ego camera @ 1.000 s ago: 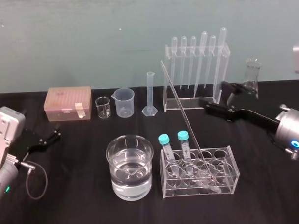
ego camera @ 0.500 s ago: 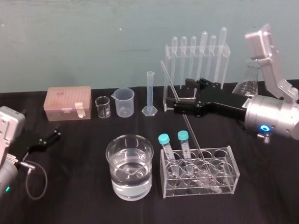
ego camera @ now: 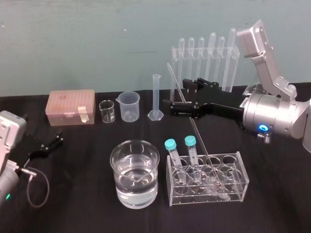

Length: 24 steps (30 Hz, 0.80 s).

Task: Hold the thermometer with one hand and immerse one end into the beaker, then reinsert it into the test tube rack.

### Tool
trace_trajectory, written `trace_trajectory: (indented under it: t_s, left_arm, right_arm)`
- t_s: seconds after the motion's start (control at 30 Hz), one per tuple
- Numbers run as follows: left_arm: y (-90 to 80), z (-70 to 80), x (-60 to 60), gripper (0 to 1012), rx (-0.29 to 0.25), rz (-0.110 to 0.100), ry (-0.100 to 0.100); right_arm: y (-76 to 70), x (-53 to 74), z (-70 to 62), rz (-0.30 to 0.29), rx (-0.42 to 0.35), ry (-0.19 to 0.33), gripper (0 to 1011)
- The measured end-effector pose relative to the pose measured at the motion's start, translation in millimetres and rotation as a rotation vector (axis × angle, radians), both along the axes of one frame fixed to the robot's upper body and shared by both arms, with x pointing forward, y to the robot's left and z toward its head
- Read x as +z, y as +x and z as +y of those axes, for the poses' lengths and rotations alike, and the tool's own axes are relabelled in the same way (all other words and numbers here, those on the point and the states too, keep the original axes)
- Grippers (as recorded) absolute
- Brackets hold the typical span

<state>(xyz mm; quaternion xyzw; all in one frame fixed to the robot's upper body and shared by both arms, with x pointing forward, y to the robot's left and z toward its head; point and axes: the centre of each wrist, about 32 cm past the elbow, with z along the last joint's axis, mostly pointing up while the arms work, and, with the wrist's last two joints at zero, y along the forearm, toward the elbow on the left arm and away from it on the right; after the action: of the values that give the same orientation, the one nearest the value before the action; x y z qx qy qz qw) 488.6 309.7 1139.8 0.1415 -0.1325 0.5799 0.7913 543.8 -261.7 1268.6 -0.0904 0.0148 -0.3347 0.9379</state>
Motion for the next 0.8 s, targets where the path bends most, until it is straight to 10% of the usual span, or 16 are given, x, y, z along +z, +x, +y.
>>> trace_trajectory:
  t_s: [0.23, 0.8]
  left_arm:
    - [0.0, 0.0, 0.0, 1008, 0.0, 0.0, 0.0]
    - [0.0, 0.0, 0.0, 1008, 0.0, 0.0, 0.0]
  right_arm:
    - [-0.2, -0.4, -0.6, 0.001, -0.001, 0.002, 1000]
    - [-0.5, -0.4, -1.4, 0.001, -0.002, 0.008, 536]
